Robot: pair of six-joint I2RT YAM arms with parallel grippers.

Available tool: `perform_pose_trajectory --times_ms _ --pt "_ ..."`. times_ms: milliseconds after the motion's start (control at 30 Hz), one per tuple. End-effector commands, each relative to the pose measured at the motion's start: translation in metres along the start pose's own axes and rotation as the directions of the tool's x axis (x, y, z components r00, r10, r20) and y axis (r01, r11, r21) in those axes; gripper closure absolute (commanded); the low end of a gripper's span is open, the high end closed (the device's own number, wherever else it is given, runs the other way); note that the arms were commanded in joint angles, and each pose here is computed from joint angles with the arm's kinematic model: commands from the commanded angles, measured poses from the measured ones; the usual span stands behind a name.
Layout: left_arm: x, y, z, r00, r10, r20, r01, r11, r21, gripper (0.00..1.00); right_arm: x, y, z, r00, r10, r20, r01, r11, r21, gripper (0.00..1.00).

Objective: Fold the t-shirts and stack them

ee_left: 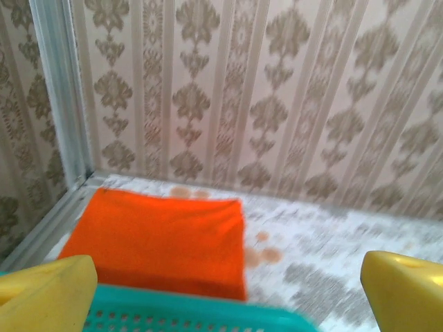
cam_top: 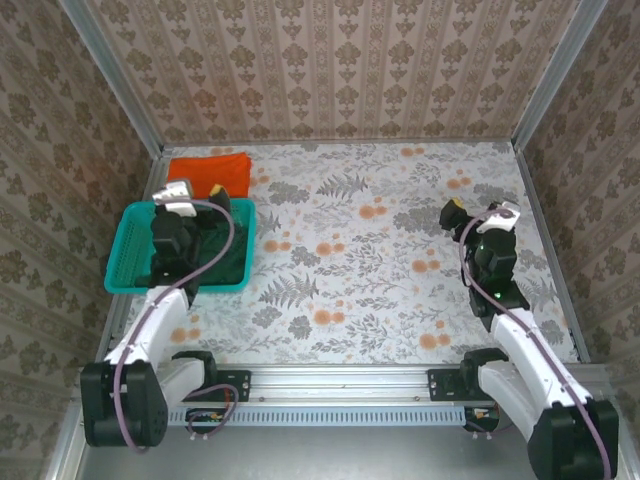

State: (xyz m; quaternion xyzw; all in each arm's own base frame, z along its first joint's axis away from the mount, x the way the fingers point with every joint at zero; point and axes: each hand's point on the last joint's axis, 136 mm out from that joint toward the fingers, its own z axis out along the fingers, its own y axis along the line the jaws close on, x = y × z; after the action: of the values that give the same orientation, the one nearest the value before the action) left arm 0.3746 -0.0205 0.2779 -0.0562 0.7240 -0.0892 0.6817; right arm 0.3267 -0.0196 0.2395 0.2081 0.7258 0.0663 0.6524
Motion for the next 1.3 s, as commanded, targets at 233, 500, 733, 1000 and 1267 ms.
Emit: perform_pose_trajectory --times_ms 233,500,733,1000,1267 --pt "0.001 0.011 -0.02 0.848 -0.488 -0.208 0.461 0.872 -0.165 0.0 0.055 0.077 0.008 0.842 0.277 -0.462 -0.447 0.839 -0.311 0.0" --pt "0.082 0.058 -0.089 0.693 -0.336 -0.637 -0.12 0.818 -0.562 0.0 0.187 0.198 -0.046 0.648 -0.351 -0.675 -0.081 0.85 -0.52 0.01" --pt "0.148 0.059 -0.076 0.555 -0.56 -0.616 0.109 0.782 -0.613 0.03 0.217 0.203 -0.053 0.676 -0.47 -0.567 0.07 0.808 -0.586 0.02" --pt "0.163 0.066 -0.027 0.508 -0.604 -0.614 0.165 0.768 -0.619 0.08 0.208 0.205 -0.058 0.735 -0.432 -0.523 0.032 0.793 -0.609 0.01" --pt "0.167 0.074 0.012 0.506 -0.605 -0.615 0.177 0.771 -0.612 0.08 0.209 0.206 -0.059 0.737 -0.434 -0.519 0.029 0.787 -0.617 0.01"
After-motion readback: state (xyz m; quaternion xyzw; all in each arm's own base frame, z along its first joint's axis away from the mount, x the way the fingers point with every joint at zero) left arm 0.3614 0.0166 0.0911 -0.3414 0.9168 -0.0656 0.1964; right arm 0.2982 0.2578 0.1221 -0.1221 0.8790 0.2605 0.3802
